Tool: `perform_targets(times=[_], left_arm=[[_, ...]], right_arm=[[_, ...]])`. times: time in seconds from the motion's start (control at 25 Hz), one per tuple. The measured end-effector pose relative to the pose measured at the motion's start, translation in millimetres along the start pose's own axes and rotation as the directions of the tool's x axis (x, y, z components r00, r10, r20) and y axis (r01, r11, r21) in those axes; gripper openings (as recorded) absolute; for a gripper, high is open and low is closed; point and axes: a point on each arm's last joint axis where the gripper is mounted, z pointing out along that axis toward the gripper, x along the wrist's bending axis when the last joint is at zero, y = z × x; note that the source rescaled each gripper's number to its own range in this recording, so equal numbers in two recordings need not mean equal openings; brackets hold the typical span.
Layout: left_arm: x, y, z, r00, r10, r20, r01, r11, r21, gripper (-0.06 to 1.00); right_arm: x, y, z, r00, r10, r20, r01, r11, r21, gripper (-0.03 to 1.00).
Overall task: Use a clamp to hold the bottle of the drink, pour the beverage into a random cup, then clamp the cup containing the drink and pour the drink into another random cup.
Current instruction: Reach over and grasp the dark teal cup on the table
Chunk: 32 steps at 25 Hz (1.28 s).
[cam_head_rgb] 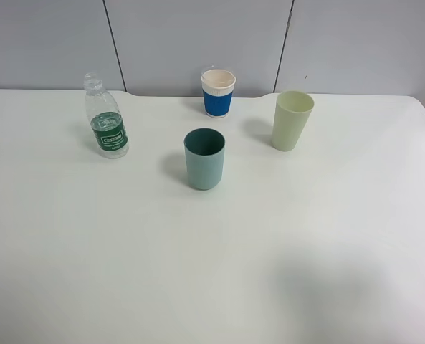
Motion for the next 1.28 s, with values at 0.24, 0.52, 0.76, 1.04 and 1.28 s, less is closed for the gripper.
perform_targets(times=[0.24,0.52,0.76,1.04,1.28], left_arm=[[-0.1,-2.4,2.1,1.000,-0.004,0.001,0.004,1.000,0.012,1.00],[-0.1,-2.4,2.1,1.000,-0.005,0.001,0.005,1.000,0.012,1.00],[0.2,-2.4,2.2,0.999,0.013,0.048,-0.014,1.000,0.010,1.00],[1.3,-2.4,2.2,0.999,-0.001,0.036,0.001,1.000,0.011,1.00],[1.3,-2.4,2.2,0.999,-0.004,0.036,0.003,1.000,0.011,1.00]], right_arm=[[0.0,0.0,0.0,1.000,0.000,0.000,0.000,1.000,0.000,0.95],[0.0,0.0,0.0,1.000,0.000,0.000,0.000,1.000,0.000,0.95],[0.0,0.0,0.0,1.000,0.000,0.000,0.000,1.000,0.000,0.95],[0.0,0.0,0.0,1.000,0.000,0.000,0.000,1.000,0.000,0.95],[0.0,0.0,0.0,1.000,0.000,0.000,0.000,1.000,0.000,0.95]])
